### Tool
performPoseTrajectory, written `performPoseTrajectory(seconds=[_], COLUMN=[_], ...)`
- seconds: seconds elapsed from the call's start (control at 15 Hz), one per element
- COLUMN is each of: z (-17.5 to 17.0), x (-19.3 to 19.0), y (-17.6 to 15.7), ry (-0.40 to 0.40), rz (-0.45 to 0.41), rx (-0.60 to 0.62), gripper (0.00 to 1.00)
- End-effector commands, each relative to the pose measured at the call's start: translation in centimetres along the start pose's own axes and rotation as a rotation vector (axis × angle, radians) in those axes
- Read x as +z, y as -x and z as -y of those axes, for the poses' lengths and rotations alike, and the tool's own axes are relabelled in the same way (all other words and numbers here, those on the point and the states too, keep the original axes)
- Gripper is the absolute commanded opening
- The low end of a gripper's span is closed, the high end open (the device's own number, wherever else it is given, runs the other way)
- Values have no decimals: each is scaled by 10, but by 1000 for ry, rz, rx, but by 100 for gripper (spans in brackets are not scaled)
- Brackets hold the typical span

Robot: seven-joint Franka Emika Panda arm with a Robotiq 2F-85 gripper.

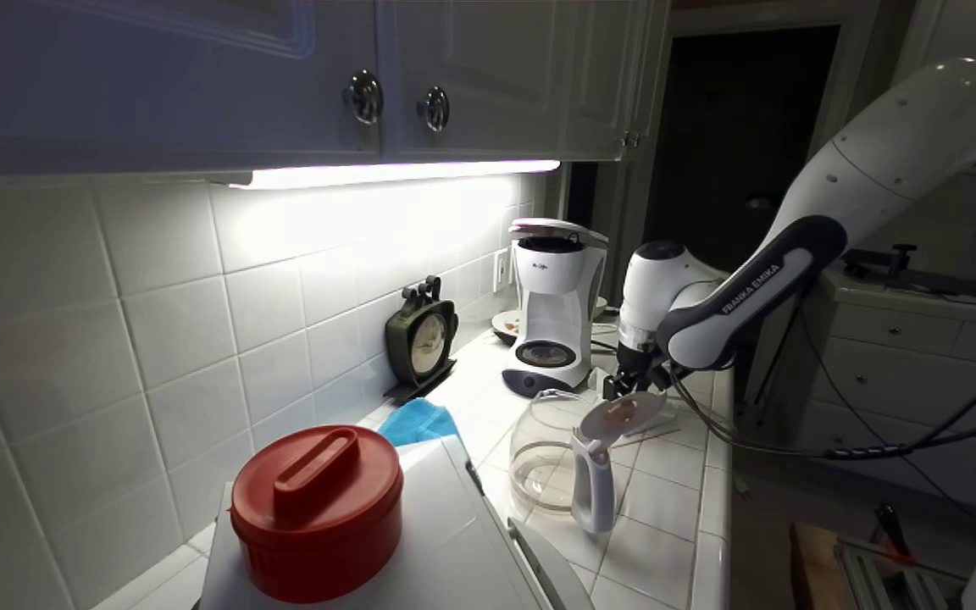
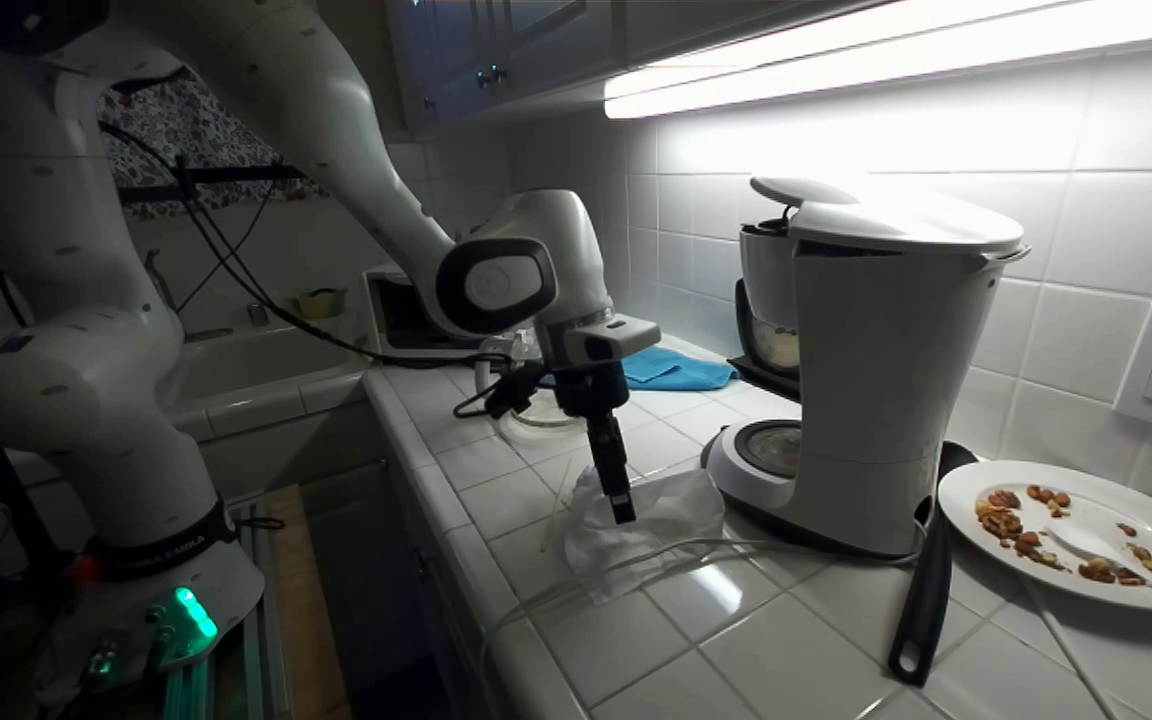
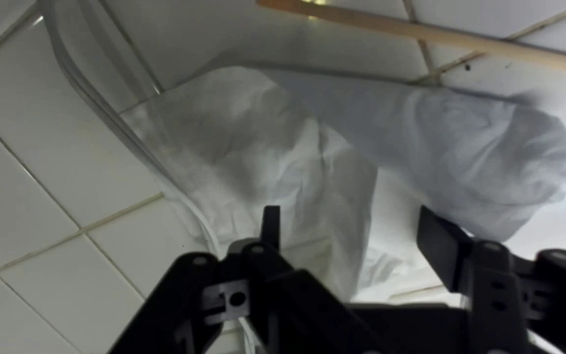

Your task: Use the tissue to wipe the coffee pot

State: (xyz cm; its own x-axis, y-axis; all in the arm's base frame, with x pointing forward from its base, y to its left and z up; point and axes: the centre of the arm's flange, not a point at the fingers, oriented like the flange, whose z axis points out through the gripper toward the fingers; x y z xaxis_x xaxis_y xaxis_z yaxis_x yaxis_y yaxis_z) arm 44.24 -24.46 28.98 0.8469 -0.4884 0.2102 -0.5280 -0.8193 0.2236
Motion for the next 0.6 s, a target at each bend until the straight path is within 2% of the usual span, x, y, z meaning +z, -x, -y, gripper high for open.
performPoseTrajectory(seconds=[0.0, 0.2, 0.4, 0.53], z=[5, 5, -2, -8], x=[6, 7, -17, -47], y=[0, 1, 0, 1], ry=[19, 15, -19, -26], rz=[18, 39, 25, -15], rx=[53, 93, 115, 111], gripper=[42, 22, 2, 0])
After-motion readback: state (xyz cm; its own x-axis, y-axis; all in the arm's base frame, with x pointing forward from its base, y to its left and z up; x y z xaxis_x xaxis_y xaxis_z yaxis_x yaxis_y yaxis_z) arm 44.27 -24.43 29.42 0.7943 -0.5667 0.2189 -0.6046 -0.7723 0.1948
